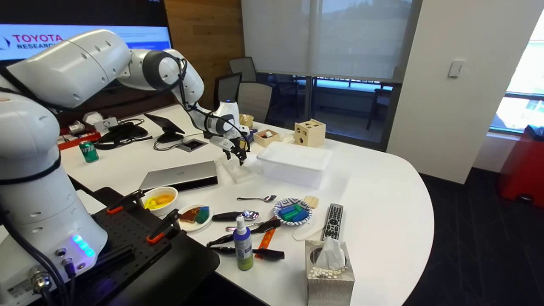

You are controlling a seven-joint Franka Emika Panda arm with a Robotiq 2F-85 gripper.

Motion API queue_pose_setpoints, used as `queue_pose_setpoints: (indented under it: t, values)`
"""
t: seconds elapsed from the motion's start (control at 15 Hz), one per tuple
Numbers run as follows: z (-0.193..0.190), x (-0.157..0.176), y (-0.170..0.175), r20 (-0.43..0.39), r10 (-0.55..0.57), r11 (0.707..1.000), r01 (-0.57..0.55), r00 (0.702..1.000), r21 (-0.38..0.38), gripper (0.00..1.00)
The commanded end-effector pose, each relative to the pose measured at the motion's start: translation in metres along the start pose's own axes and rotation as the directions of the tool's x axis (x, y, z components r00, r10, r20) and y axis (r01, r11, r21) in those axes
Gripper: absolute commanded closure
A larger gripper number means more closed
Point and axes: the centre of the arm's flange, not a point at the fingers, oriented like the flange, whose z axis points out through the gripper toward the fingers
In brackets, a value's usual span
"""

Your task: Use the white napkin to wipe the tabletop.

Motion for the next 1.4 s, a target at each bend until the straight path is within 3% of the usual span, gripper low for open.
queue_pose_setpoints:
  t: [0.0,0.07,0.2,0.4,0.73,1.07,1.33]
  values:
    - [0.026,0.056,-0.014,-0.029,0.015,0.999,-0.016,0.999,-0.049,0.0]
    - [0.031,0.059,-0.014,-0.022,0.012,0.998,-0.013,1.0,-0.055,0.25]
    - [0.042,0.061,-0.017,0.006,0.011,0.999,-0.011,1.0,-0.051,0.34]
    - [0.049,0.065,-0.017,0.028,0.007,0.998,-0.005,1.0,-0.056,0.58]
    - [0.028,0.075,-0.016,0.003,0.019,0.999,-0.019,1.0,-0.037,0.97]
    - [-0.007,0.07,-0.015,0.041,0.022,0.999,-0.023,0.999,0.024,1.0]
    - [-0.045,0.053,-0.012,0.167,0.037,0.998,-0.043,0.985,0.036,1.0]
